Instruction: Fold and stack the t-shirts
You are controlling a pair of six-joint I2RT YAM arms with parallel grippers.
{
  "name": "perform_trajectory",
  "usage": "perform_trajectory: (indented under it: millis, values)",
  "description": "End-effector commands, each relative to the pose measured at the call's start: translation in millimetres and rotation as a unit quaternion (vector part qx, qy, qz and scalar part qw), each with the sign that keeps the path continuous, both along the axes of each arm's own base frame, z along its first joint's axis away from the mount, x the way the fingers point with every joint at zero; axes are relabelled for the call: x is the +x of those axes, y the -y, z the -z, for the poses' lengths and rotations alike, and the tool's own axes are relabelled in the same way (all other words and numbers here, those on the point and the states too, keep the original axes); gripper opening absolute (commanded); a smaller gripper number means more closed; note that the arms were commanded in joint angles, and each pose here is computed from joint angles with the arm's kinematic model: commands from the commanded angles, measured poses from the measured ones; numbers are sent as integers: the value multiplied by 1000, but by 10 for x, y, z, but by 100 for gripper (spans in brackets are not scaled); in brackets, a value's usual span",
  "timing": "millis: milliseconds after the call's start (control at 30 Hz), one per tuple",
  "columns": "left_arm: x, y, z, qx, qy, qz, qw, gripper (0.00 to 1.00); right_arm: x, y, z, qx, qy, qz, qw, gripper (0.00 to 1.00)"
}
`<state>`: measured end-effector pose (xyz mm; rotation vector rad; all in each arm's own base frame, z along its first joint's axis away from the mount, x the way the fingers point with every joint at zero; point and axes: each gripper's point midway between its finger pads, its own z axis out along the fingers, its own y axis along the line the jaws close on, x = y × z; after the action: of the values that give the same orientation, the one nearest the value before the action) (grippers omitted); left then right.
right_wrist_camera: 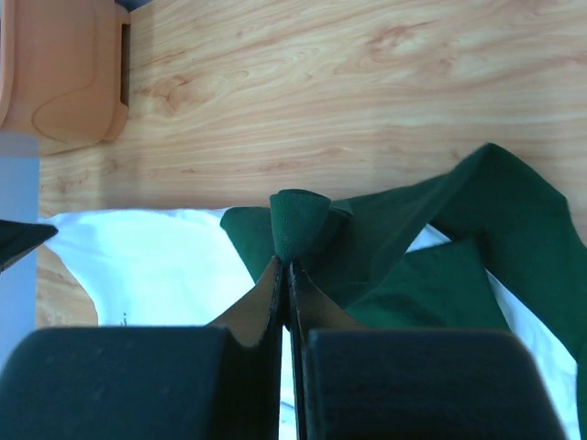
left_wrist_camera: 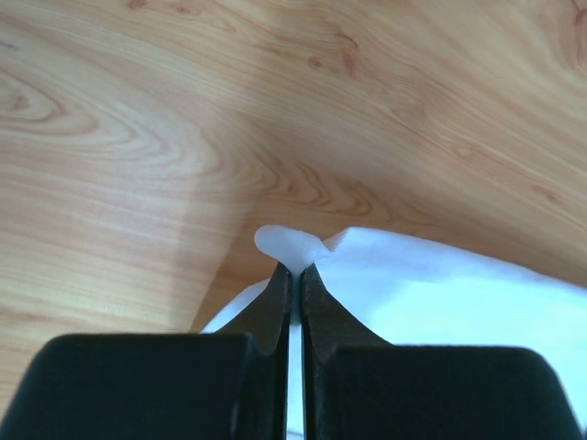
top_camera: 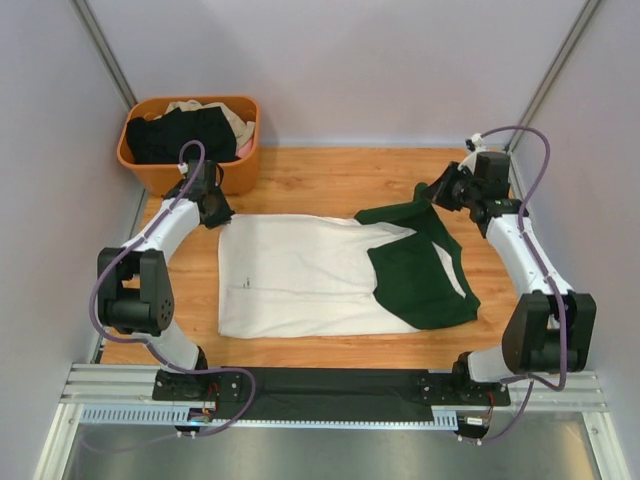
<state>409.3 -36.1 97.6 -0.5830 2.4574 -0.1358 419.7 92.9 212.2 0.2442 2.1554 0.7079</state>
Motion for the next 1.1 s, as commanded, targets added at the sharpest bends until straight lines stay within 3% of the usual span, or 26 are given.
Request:
perform_trajectory:
  millis: [0, 233, 600, 767, 800, 833, 867, 933, 1000, 1067]
  values:
    - [-123, -27, -20, 10, 13, 6, 1000, 0, -63, 238, -149, -6, 47, 47, 998, 0]
    - [-331, -13, 61, 0, 13, 4, 1000, 0, -410, 617, -187, -2, 65, 102, 993, 0]
    - [-662, 18, 21, -8, 34, 3, 999, 0, -865, 612, -7, 13, 51, 125, 991, 0]
    - [-1041, -3, 99, -12, 40, -12, 999, 0, -1234, 800, 302, 9, 38, 213, 976, 0]
    - [-1102, -31, 123, -13, 42, -26, 999, 6, -1336, 831, 299, 15, 47, 234, 971, 0]
    - [-1175, -56, 145, -13, 42, -38, 998, 26, -1420, 930, 488, 21, 27, 278, 960, 0]
    - [-1303, -87, 177, -14, 49, -49, 997, 38, -1478, 966, 563, 28, 21, 300, 953, 0]
    - [-1395, -158, 171, -13, 66, -79, 995, 49, -1583, 1026, 644, 49, 17, 336, 940, 38]
    - [-1455, -215, 78, -11, 99, -93, 991, 54, -1612, 1091, 633, 54, 21, 358, 932, 65]
    - [-1465, -262, -55, -4, 122, -99, 988, 55, -1617, 1105, 570, 57, 22, 365, 929, 68]
